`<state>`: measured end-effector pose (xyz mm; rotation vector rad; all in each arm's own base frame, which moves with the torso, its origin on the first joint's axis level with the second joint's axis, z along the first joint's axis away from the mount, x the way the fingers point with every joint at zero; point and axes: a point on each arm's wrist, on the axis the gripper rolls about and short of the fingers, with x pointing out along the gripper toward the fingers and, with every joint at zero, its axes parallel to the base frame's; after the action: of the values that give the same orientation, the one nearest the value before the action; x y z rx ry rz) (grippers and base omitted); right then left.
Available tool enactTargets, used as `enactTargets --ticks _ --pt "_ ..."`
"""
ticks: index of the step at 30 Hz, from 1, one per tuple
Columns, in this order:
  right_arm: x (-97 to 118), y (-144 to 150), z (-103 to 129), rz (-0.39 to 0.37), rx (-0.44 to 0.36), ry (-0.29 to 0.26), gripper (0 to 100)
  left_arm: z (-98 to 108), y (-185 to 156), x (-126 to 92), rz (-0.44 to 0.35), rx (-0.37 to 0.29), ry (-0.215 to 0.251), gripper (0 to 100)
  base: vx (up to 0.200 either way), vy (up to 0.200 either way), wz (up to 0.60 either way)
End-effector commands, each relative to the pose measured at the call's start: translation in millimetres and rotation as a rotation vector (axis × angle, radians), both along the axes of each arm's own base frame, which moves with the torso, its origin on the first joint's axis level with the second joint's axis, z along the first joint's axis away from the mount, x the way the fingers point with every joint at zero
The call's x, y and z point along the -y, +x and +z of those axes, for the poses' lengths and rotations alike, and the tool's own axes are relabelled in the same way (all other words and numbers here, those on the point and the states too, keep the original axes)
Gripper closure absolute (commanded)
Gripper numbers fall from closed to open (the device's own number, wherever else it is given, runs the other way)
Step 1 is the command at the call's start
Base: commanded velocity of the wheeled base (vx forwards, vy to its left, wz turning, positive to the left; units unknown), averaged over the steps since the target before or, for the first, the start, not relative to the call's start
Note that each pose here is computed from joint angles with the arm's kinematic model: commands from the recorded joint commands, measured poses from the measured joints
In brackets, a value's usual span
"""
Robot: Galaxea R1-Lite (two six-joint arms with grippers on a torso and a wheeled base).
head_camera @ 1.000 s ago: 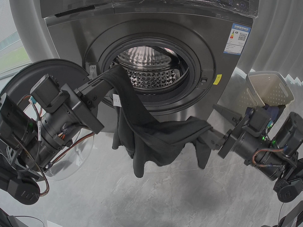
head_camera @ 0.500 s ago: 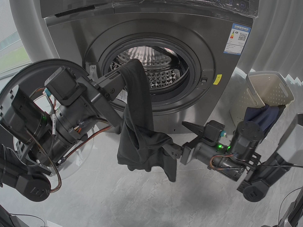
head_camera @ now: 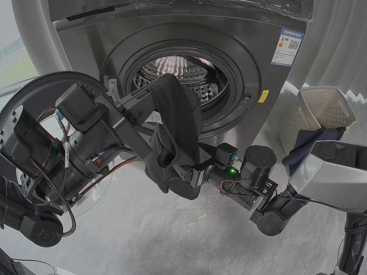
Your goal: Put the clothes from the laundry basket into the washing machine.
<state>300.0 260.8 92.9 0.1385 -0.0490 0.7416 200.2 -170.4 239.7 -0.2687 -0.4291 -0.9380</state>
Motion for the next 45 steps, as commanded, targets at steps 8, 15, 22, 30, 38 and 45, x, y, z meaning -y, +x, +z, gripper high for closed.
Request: enactTargets --ticks 8,15,22,30,38,45 --pt "-1.8 26.2 -27.2 -0.036 -0.016 -0.01 0 -0.3 -2.8 0.9 -0.01 0.001 -0.001 100 0.0 0.0 0.0" --pt "-11.6 29.9 -39.4 -0.021 -0.013 -0.009 100 1.4 -6.5 -0.6 -0.016 0.004 -0.006 100 0.0 0.0 0.0" --pt "-10.2 36.6 -24.8 -0.036 0.032 0.031 100 -0.6 -8.2 -5.2 -0.01 -0.007 -0.004 100 0.0 0.0 0.0" --pt "3.6 32.9 -6.0 -0.057 0.048 0.046 100 -3.6 -3.7 -13.8 0.041 -0.023 -0.003 100 0.0 0.0 0.0" --pt "36.8 32.7 39.7 -0.139 0.121 0.099 100 -41.5 7.0 -42.7 0.162 -0.152 0.093 100 0.0 0.0 0.0" --pt "38.8 13.9 57.0 -0.116 0.136 0.118 100 -91.8 16.1 -48.0 0.201 -0.326 0.213 100 0.0 0.0 0.0"
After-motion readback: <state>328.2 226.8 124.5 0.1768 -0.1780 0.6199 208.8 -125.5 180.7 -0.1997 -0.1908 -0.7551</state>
